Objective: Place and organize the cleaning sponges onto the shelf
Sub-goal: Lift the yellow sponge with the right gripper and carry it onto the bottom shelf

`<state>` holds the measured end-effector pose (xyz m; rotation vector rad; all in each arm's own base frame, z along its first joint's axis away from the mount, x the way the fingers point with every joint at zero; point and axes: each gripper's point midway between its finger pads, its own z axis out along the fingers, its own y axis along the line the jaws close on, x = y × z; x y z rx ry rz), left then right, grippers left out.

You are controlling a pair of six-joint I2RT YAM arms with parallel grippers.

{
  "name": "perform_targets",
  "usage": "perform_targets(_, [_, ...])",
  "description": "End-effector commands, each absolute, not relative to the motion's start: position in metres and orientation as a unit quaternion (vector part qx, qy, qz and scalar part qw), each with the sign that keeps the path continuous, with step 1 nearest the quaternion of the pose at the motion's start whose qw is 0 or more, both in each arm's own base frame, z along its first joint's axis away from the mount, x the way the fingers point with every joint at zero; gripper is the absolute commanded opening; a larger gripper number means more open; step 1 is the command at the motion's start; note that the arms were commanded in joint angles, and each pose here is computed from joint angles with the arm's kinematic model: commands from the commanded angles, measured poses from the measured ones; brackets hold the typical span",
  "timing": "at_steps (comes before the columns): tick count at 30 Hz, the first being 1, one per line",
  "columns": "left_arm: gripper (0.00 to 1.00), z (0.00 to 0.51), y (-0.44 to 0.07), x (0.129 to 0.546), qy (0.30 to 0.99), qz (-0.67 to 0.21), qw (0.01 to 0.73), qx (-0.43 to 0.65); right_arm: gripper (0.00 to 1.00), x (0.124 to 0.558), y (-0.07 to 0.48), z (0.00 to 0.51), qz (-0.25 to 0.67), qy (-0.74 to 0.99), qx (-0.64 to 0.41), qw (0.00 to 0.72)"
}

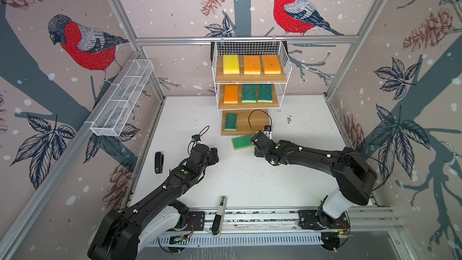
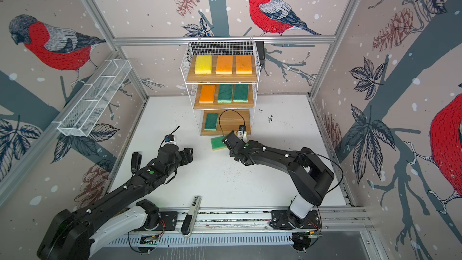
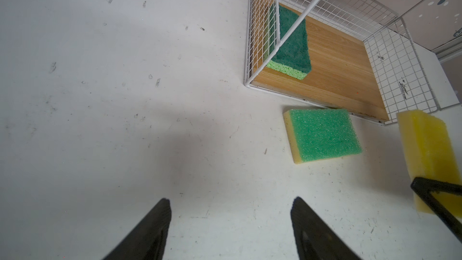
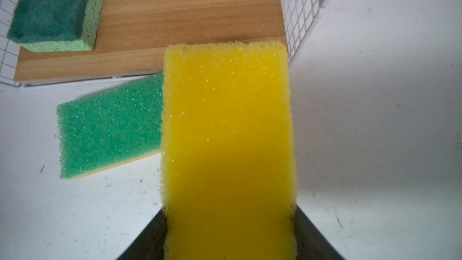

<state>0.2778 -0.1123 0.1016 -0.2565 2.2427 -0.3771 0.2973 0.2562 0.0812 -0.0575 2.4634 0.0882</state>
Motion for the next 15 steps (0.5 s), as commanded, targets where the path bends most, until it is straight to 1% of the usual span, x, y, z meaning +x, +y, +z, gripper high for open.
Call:
perform_targets(1, [0.77,0.106,-0.111,0.281,0.884,-0.155,0.427,-0.110,0.65,0.311,0.261,0.094,0.037,0.931,-0.037,0.361])
perform_targets(6, [0.76,0.106,-0.113,0.279,0.882,-0.164,0.429,-0.106,0.65,0.326,0.260,0.099,0.046,0.924,-0.039,0.378])
perform_targets(15, [0.76,0.111,-0.115,0.278,0.872,-0.178,0.446,-0.096,0.63,0.349,0.260,0.099,0.037,0.910,-0.052,0.409])
